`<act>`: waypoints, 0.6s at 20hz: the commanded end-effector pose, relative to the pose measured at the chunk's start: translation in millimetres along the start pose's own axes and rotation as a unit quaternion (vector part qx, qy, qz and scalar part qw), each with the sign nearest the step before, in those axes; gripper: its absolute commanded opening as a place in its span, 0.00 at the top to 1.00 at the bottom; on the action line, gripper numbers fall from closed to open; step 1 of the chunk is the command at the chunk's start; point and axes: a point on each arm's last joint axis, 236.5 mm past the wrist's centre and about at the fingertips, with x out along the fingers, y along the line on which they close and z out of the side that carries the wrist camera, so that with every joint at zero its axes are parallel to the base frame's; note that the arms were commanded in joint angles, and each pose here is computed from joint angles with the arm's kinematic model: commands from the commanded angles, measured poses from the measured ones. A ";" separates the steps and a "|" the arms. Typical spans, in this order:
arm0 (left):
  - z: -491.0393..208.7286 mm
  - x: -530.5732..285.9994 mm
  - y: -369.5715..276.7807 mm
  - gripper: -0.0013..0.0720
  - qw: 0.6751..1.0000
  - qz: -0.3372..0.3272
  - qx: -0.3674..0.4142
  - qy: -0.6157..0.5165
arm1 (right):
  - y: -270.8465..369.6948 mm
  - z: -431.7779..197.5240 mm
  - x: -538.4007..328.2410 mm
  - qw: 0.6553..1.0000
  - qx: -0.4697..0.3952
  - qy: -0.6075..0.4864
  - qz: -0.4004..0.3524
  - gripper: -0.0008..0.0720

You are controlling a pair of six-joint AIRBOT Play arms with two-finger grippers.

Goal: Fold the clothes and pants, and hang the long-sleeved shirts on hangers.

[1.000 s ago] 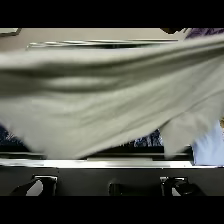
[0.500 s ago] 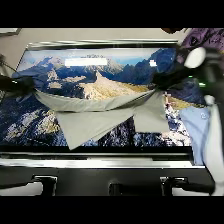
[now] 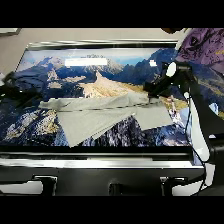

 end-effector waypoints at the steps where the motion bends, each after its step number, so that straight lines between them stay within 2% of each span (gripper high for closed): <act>1: -33.2 -41.4 29.0 0.13 0.999 -0.023 -0.037 -0.015 | -12.5 2.4 -17.9 0.999 -0.015 -0.016 -0.029 0.95; 6: -177.7 -12.2 3.8 0.13 0.982 -0.141 -0.109 0.064 | -8.7 5.8 -44.9 0.998 -0.033 -0.044 -0.025 0.95; 10: -248.5 19.5 -2.9 0.14 0.971 -0.157 -0.133 0.123 | -8.5 1.6 -52.1 0.998 -0.033 -0.041 -0.025 0.95; 12: -264.7 29.5 -5.5 0.13 0.972 -0.155 -0.107 0.140 | -10.3 -5.0 -52.6 0.999 -0.033 -0.028 -0.029 0.95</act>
